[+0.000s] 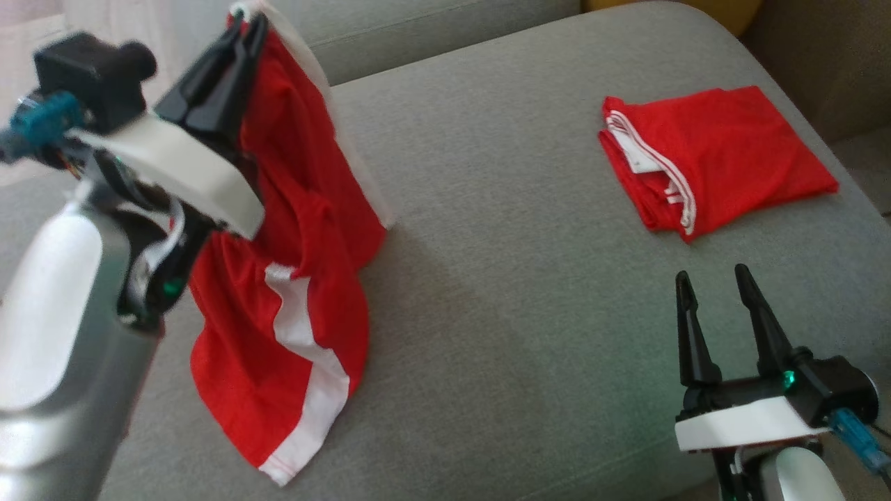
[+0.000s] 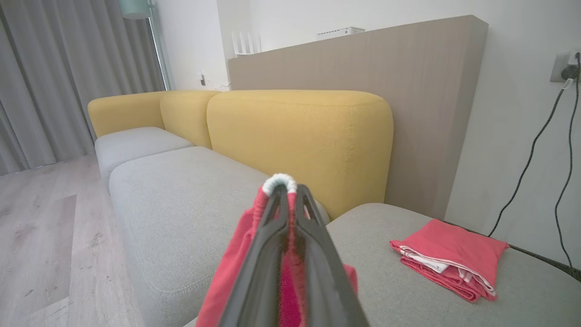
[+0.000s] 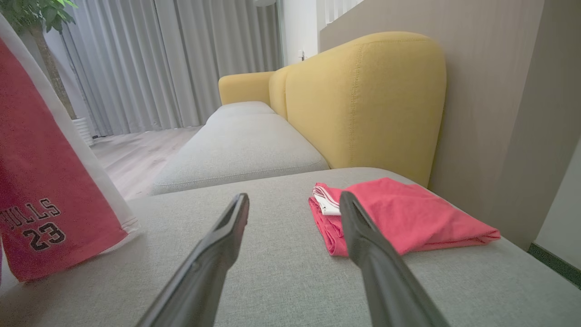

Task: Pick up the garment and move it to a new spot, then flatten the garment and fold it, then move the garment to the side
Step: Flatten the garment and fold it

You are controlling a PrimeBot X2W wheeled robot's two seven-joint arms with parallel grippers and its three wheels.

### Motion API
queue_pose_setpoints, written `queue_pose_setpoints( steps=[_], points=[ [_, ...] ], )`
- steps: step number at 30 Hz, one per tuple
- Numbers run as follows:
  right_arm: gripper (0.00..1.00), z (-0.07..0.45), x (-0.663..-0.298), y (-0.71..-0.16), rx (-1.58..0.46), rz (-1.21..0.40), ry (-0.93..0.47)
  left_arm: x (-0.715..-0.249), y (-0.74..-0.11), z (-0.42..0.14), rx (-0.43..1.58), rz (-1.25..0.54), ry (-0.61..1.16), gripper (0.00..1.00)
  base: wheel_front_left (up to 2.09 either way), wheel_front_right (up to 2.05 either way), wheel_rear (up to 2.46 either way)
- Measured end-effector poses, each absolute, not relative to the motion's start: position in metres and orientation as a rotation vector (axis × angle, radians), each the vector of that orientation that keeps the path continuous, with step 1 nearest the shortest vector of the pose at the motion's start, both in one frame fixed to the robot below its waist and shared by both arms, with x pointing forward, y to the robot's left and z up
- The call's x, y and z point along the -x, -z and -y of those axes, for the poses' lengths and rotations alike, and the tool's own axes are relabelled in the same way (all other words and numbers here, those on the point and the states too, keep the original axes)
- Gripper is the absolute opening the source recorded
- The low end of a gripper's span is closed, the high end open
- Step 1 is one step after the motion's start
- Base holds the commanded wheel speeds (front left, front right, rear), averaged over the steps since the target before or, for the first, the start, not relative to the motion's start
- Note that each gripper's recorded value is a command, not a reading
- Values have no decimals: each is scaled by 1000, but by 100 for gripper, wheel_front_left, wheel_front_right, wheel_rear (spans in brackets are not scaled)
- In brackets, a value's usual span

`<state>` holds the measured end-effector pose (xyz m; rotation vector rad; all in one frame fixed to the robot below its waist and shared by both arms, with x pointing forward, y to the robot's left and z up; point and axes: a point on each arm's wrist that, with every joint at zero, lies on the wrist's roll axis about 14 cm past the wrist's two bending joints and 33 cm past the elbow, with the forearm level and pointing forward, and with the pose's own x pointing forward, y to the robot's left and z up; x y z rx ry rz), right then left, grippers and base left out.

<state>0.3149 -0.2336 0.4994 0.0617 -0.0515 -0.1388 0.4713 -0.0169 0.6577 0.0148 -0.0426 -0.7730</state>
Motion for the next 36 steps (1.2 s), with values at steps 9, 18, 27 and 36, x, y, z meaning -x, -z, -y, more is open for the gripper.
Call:
queue_pose_setpoints(
  steps=[9,18,27,36],
  points=[
    [100,245,-304,-499,-56,47,185,-492,-672,38,14,147,814,0,0,0,0],
    [100,248,-306,-498,-53,45,190,-453,-693,77,214,230,989,0,0,0,0],
    [100,235,-323,-497,-52,46,133,-357,-579,74,423,-159,1091,0,0,0,0],
    [100,208,-333,-490,-45,24,39,-280,-447,-19,475,-546,731,0,0,0,0]
  ],
)
